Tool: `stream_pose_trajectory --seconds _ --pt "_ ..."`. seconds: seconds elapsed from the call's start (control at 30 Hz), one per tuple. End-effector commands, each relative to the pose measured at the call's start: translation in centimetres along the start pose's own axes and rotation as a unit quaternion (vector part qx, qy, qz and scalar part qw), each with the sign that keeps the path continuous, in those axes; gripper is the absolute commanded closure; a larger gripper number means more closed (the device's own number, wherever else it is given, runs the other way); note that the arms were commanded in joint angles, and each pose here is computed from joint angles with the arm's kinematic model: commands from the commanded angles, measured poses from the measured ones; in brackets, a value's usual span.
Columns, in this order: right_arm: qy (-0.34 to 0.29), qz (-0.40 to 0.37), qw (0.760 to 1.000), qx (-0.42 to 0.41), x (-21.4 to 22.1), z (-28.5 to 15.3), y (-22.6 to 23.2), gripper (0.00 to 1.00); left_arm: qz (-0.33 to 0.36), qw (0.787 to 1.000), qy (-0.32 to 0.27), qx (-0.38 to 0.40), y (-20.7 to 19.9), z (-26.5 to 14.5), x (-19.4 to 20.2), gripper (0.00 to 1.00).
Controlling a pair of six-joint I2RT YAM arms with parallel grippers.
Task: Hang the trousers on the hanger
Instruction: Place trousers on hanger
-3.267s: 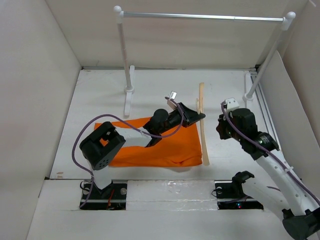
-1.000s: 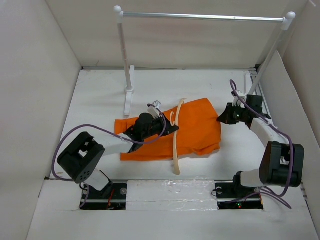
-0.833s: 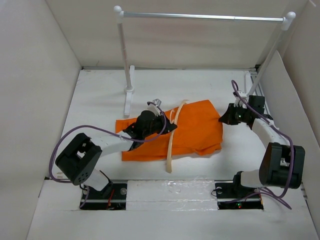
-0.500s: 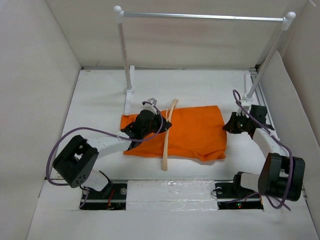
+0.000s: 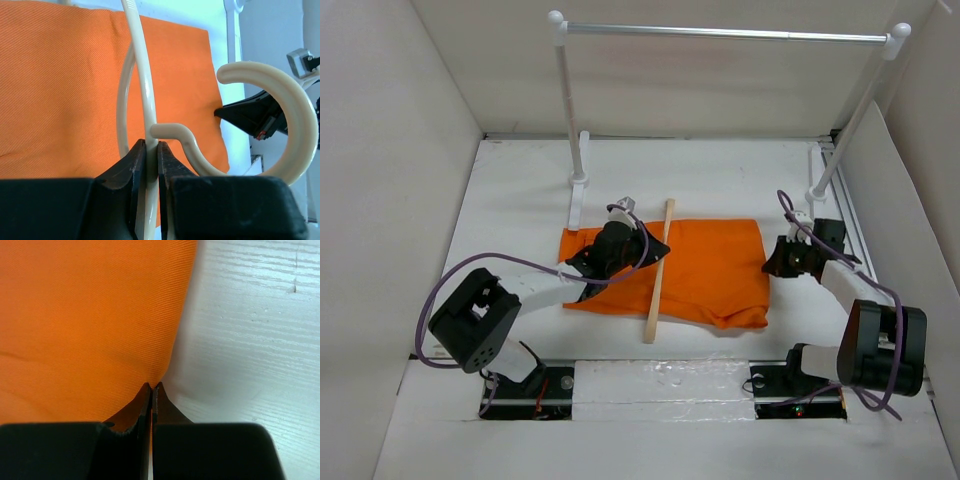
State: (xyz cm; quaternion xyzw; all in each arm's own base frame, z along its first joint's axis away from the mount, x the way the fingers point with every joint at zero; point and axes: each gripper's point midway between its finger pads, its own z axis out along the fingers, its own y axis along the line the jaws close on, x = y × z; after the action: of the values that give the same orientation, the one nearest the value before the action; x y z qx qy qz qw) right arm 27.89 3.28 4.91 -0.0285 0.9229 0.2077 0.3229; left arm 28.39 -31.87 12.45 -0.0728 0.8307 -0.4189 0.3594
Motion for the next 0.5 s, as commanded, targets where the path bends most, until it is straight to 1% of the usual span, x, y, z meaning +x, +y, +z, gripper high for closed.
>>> stream_pose_trajectory --seconds 0.0,0.07,0.1,0.13,0.17,0.2,0.23,0.27,0.3,0.33,0.37,0.43,0.47 --pt "-0.025 -0.024 0.999 -0.013 -2.3 0.3 0.8 1.00 -0.034 0.995 -0.071 0.069 -5.3 0.1 -4.6 1.00" --pt "-0.021 -0.025 0.999 -0.016 -2.1 0.5 1.1 0.99 -0.048 0.992 -0.082 0.080 -6.0 0.0 -5.2 1.00" --pt "-0.024 -0.025 0.999 -0.016 -2.3 0.4 1.1 0.96 -0.050 0.992 -0.084 0.084 -6.4 -0.1 -5.5 1.00" --pt "-0.024 -0.026 0.999 -0.016 -2.4 0.3 1.2 0.90 -0.053 0.990 -0.102 0.082 -6.6 -0.3 -6.4 1.00" --pt "-0.027 -0.035 0.999 -0.017 -2.8 -0.1 1.6 0.75 -0.052 0.990 -0.105 0.081 -6.8 -0.5 -6.7 1.00" --pt "-0.020 -0.041 0.999 -0.015 -2.7 -0.5 1.7 0.66 -0.050 0.989 -0.114 0.086 -7.4 -1.0 -7.2 1.00" --pt "-0.035 -0.053 0.998 -0.009 -4.4 -1.3 1.9 0.57 -0.048 0.986 -0.129 0.097 -8.4 -1.9 -8.2 1.00" --pt "-0.049 -0.064 0.997 -0.004 -5.5 -2.4 2.2 0.45 -0.041 0.985 -0.133 0.099 -8.9 -2.4 -8.7 1.00" --pt "-0.046 -0.070 0.996 -0.007 -5.8 -3.2 3.0 0.41 -0.037 0.984 -0.140 0.106 -9.7 -2.9 -9.3 1.00" --pt "-0.075 -0.086 0.993 -0.007 -8.2 -4.6 3.8 0.37 -0.031 0.981 -0.148 0.120 -11.0 -4.1 -10.2 1.00" --pt "-0.087 -0.099 0.991 -0.014 -9.2 -5.5 4.9 0.33 -0.025 0.981 -0.148 0.120 -11.4 -4.5 -10.5 1.00" --pt "-0.118 -0.132 0.983 -0.054 -11.0 -7.8 8.9 0.30 -0.021 0.975 -0.172 0.141 -13.6 -6.5 -12.3 1.00" --pt "-0.142 -0.150 0.976 -0.076 -12.6 -9.3 11.1 0.28 -0.018 0.972 -0.180 0.148 -14.5 -7.2 -13.1 1.00"
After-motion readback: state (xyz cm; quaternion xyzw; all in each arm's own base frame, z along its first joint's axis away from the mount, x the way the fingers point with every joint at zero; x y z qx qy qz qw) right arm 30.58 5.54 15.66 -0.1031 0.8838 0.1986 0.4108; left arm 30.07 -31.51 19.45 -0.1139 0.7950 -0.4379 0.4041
